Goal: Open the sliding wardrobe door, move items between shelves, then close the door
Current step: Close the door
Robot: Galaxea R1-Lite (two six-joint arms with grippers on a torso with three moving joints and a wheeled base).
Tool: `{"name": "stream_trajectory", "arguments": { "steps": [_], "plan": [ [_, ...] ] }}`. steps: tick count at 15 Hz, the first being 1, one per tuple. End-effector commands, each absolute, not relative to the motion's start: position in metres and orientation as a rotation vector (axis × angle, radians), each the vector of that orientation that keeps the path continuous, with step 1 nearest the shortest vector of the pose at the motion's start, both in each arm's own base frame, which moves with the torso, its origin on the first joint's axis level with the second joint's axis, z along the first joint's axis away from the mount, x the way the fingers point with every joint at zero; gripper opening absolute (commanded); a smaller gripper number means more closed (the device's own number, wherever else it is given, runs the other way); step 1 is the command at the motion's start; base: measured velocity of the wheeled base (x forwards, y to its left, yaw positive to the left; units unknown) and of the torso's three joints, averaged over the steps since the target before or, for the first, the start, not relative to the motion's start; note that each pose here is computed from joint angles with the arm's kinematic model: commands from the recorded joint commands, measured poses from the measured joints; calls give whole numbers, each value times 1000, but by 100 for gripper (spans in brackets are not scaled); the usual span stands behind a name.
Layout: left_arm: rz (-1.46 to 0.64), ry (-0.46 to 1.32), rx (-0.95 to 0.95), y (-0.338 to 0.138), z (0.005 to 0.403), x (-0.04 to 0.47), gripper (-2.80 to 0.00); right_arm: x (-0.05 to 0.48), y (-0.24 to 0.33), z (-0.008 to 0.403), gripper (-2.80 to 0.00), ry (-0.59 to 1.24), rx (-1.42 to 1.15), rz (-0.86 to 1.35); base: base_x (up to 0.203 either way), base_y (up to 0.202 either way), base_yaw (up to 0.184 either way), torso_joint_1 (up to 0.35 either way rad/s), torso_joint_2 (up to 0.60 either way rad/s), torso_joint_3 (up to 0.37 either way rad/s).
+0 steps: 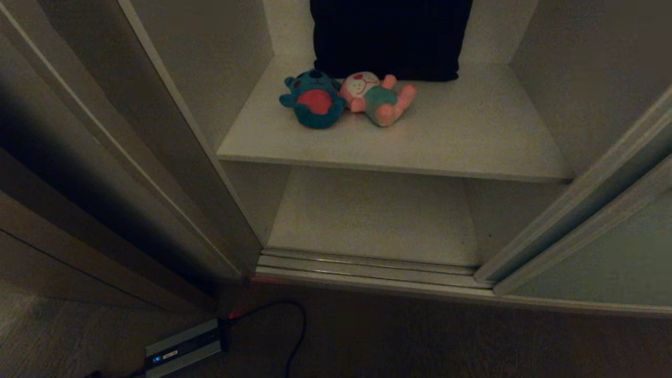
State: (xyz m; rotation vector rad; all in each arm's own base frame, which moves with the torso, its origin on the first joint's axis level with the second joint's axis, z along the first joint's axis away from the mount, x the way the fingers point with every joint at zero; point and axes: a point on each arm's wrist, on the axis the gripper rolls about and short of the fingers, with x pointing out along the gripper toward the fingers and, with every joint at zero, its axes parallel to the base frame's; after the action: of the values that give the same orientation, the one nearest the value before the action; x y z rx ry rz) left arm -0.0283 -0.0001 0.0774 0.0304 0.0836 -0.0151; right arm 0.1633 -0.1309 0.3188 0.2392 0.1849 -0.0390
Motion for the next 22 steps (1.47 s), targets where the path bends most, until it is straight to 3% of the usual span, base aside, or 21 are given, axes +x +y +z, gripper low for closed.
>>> {"name": "stream_trajectory", "arguments": {
  "steps": [1,11,22],
  "plan": [
    [-15,86,30,0,77,-28,-280,170,-135,317,-280,187,239,-29,0,0,0,0,0,0],
    [-15,86,30,0,77,-28,-280,194,-117,315,-280,163,188,26,0,0,0,0,0,0],
    [-15,86,30,0,77,-28,-280,173,-56,318,-280,134,133,163,0,0,0,0,0,0]
  ]
}}
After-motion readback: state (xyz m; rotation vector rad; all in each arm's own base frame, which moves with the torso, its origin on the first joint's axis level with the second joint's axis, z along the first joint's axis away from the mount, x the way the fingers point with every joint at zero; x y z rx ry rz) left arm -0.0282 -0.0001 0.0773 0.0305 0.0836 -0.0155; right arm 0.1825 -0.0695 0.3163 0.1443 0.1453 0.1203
